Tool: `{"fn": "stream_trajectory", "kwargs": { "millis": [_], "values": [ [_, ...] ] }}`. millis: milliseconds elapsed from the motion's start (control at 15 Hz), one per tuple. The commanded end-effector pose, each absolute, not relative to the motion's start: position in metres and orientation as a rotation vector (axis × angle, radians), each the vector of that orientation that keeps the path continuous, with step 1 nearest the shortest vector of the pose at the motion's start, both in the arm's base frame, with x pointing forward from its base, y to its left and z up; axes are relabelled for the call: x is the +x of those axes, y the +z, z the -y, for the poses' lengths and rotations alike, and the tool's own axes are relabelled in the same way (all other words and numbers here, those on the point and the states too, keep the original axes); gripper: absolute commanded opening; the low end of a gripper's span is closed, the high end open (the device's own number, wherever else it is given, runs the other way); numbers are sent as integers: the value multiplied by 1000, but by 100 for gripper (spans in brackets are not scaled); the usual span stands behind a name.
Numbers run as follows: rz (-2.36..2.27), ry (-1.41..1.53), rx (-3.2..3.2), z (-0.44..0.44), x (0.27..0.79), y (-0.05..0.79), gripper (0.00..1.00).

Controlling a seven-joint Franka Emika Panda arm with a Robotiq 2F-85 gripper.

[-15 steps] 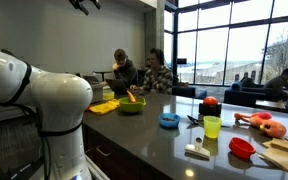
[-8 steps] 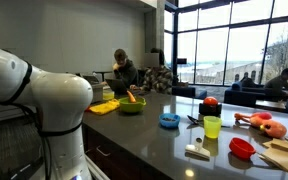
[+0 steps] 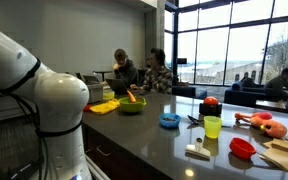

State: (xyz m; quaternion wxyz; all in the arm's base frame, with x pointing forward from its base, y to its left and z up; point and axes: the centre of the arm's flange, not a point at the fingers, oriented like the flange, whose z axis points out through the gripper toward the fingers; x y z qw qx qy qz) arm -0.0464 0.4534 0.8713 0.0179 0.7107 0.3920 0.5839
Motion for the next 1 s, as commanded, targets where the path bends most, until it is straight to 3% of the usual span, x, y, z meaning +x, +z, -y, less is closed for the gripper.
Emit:
{"fn": "stream_trajectory", "kwargs": {
  "millis": [0,400,467,933],
  "values": [
    [-1391,1659,2062,-524,-51,879,100],
    [-1568,1424,1784,-583,-48,843,100],
    [-1525,1492,1869,-553,-48,826,100],
    [-1559,1418,1826,-568,-38,816,100]
  ]
}}
